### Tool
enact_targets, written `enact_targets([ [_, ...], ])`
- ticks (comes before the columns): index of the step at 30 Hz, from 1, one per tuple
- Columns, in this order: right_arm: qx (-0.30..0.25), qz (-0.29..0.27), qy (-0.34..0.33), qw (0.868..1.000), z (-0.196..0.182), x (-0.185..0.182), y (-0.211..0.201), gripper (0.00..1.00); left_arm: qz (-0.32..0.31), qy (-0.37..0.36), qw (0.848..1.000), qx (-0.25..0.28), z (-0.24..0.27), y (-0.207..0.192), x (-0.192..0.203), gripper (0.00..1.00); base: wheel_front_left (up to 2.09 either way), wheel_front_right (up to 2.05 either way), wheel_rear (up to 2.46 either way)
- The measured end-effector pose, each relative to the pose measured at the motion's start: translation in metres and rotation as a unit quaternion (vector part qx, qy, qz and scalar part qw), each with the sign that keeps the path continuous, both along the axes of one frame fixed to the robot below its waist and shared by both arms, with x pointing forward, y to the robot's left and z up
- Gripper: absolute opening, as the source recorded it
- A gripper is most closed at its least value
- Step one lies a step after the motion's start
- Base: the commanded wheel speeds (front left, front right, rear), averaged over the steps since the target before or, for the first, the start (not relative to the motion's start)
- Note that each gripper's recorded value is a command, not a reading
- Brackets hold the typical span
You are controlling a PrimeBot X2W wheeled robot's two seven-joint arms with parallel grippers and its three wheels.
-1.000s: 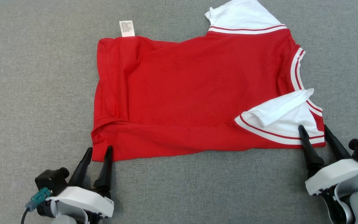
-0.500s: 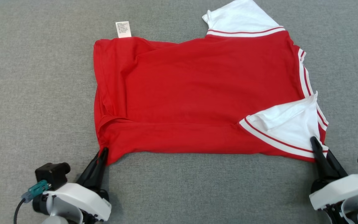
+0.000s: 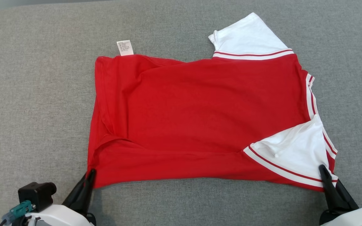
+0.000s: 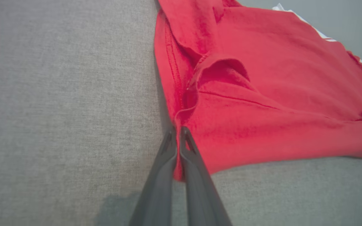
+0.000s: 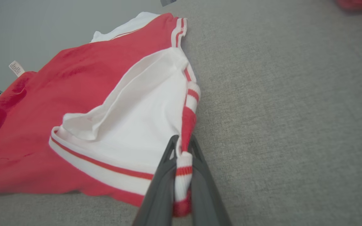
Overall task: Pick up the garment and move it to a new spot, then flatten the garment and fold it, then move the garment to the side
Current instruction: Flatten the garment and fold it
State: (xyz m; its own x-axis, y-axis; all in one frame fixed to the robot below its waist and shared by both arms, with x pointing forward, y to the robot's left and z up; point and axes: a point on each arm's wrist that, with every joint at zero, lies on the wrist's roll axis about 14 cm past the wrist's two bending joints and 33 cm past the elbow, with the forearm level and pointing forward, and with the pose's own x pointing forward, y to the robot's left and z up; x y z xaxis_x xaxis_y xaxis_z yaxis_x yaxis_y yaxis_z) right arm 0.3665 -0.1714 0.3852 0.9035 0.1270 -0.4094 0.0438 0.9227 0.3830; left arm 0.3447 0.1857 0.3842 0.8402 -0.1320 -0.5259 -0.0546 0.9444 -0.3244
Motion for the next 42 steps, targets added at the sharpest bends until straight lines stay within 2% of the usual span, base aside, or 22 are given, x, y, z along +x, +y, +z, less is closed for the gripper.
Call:
enact_targets([
  [2, 0.0, 0.0, 0.003, 1.0, 0.0, 0.0, 0.0, 0.0, -0.005, 0.007, 1.0, -0.006, -0.001, -0.005, -0.002, 0.0, 0.0, 0.0, 0.0],
  [3, 0.001, 0.0, 0.006, 1.0, -0.001, -0.001, 0.0, 0.4, -0.004, 0.005, 1.0, -0.004, -0.001, -0.005, -0.002, 0.0, 0.0, 0.0, 0.0],
  [4, 0.0, 0.001, 0.008, 1.0, -0.001, -0.001, 0.001, 1.0, -0.005, 0.004, 1.0, -0.003, -0.001, -0.006, -0.002, 0.04, 0.0, 0.0, 0.0],
  [5, -0.005, 0.003, 0.008, 1.0, -0.001, -0.001, 0.0, 1.0, -0.004, 0.005, 1.0, -0.004, -0.002, -0.007, -0.002, 1.0, 0.0, 0.0, 0.0],
  [8, -0.017, -0.001, -0.011, 1.0, 0.007, 0.005, -0.006, 1.0, 0.016, -0.015, 1.0, -0.021, 0.002, -0.011, 0.002, 1.0, 0.0, 0.0, 0.0],
  [12, -0.039, -0.003, -0.053, 0.998, 0.026, 0.019, -0.015, 1.0, 0.049, -0.081, 0.995, -0.02, 0.023, -0.003, 0.019, 1.0, 0.0, 0.0, 0.0],
  [18, -0.091, -0.002, -0.176, 0.98, 0.086, 0.055, -0.023, 1.0, 0.07, -0.236, 0.969, 0.015, 0.084, 0.011, 0.055, 1.0, 0.0, 0.0, 0.0],
  [23, -0.112, 0.007, -0.237, 0.965, 0.121, 0.072, -0.019, 1.0, 0.059, -0.309, 0.948, 0.055, 0.118, 0.018, 0.075, 1.0, 0.0, 0.0, 0.0],
  [28, -0.12, 0.014, -0.248, 0.961, 0.128, 0.077, -0.017, 1.0, 0.048, -0.319, 0.942, 0.09, 0.122, 0.024, 0.08, 1.0, 0.0, 0.0, 0.0],
  [37, -0.116, 0.012, -0.243, 0.963, 0.124, 0.079, -0.016, 1.0, 0.047, -0.298, 0.949, 0.093, 0.107, 0.026, 0.079, 1.0, 0.0, 0.0, 0.0],
  [42, -0.112, 0.013, -0.244, 0.963, 0.125, 0.081, -0.015, 1.0, 0.018, -0.319, 0.944, 0.083, 0.119, 0.015, 0.104, 1.0, 0.0, 0.0, 0.0],
])
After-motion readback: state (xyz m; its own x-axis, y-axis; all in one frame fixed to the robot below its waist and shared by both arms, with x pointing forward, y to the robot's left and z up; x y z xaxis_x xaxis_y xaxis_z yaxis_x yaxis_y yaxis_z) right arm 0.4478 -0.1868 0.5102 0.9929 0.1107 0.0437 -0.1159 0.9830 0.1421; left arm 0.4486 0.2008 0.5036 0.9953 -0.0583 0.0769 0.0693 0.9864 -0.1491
